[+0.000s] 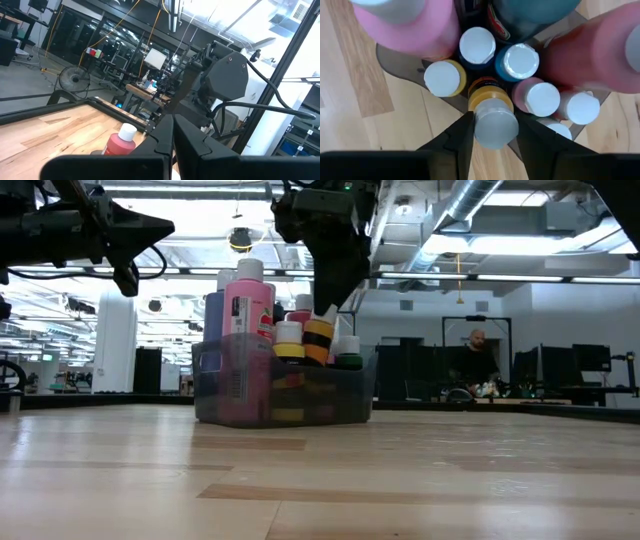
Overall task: Pick & Place Paint Supplies
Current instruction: Put the small dark yellow paint bottle into the black bin
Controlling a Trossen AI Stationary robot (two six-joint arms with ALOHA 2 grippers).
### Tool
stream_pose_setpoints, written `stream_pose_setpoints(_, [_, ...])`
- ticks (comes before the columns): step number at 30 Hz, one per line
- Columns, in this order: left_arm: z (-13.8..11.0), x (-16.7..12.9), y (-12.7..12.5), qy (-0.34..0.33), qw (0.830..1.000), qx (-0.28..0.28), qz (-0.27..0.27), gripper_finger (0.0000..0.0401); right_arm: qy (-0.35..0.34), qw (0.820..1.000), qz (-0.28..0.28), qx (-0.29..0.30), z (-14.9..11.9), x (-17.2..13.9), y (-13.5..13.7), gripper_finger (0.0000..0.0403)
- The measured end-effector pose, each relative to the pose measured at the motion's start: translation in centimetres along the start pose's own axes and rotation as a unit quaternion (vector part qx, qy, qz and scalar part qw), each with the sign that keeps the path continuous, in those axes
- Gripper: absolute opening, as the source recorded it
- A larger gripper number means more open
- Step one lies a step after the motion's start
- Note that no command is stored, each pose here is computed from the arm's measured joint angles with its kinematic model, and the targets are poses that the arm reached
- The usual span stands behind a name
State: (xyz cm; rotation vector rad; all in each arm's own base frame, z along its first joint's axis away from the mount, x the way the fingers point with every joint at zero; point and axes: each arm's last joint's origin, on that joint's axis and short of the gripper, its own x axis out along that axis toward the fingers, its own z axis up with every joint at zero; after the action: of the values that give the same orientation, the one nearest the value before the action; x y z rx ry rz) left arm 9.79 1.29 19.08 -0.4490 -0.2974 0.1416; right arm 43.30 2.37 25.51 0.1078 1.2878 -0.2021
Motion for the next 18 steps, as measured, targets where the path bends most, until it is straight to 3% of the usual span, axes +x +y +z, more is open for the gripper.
stream_pose_setpoints(9, [0.0, 0.0, 0.0, 0.0, 1.0, 0.0, 0.0, 0.0003, 0.015, 1.0, 0.0, -0.016, 0.1, 1.7, 0.5, 0.0129])
stream_pose_setpoints(18, [-0.1, 0.1, 0.0, 0.005, 1.0, 0.001, 0.002, 0.0003, 0.014, 0.999, 0.012, -0.027, 0.3, 2.8, 0.9, 0.0179])
